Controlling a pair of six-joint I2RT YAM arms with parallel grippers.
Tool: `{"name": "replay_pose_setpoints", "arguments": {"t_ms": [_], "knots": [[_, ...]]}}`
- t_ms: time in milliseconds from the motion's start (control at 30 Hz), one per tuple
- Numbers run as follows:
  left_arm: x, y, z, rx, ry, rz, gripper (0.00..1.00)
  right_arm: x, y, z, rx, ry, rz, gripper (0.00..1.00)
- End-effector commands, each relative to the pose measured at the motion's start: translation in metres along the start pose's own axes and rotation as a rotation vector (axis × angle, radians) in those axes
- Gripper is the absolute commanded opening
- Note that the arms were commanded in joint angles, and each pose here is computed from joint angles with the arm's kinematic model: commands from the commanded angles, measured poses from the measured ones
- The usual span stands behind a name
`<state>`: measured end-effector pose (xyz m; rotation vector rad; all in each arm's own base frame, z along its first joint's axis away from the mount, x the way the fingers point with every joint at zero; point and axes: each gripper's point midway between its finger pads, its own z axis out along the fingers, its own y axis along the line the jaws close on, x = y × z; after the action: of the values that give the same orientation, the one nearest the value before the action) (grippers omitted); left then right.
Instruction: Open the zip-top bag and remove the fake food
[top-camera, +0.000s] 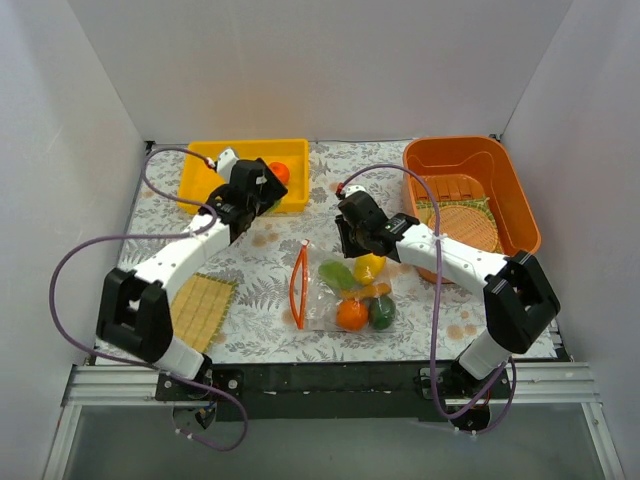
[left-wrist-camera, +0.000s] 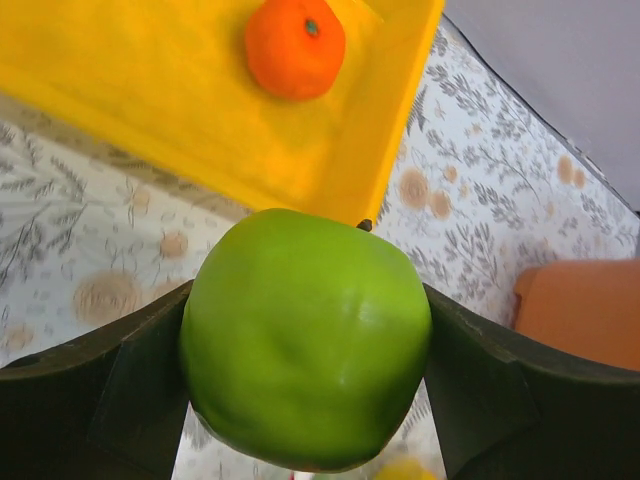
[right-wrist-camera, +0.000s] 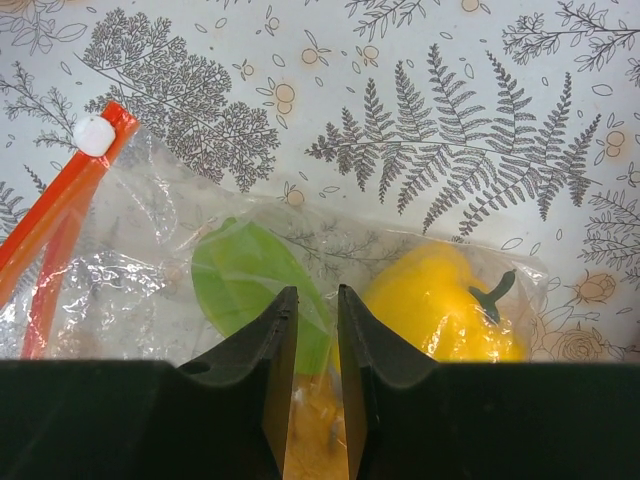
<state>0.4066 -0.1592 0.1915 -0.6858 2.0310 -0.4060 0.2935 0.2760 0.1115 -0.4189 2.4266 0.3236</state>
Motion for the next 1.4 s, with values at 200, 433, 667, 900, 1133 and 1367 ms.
{"name": "replay_pose_setpoints", "arguments": {"t_ms": [200,433,667,900,1133,1367], "knots": [[-0.037,0.016,0.136,-0.041,0.025,-0.009,0.45,-0.031,0.013,-0.042,-0.087,-0.094,-0.004,0.31],[-0.038,0.026,0.167,-0.094,0.044,0.006,0.87,-0.036,0.011,-0.057,-0.101,-0.134,-0.009,0.32],[-0.068,0.011,0.125,-0.056,0.008,0.022,0.98,-0.037,0.013,-0.058,-0.105,-0.128,-0.024,0.39],[-0.011,0.039,0.033,-0.035,0.109,-0.032,0.82,-0.033,0.008,-0.048,-0.07,-0.092,-0.04,0.4],[0.092,0.064,-0.066,0.081,0.259,-0.023,0.58,-0.019,0.007,-0.038,-0.068,-0.059,-0.023,0.39],[0.148,0.055,-0.107,0.194,0.385,-0.076,0.47,-0.001,0.007,-0.015,-0.052,0.007,-0.003,0.37]]}}
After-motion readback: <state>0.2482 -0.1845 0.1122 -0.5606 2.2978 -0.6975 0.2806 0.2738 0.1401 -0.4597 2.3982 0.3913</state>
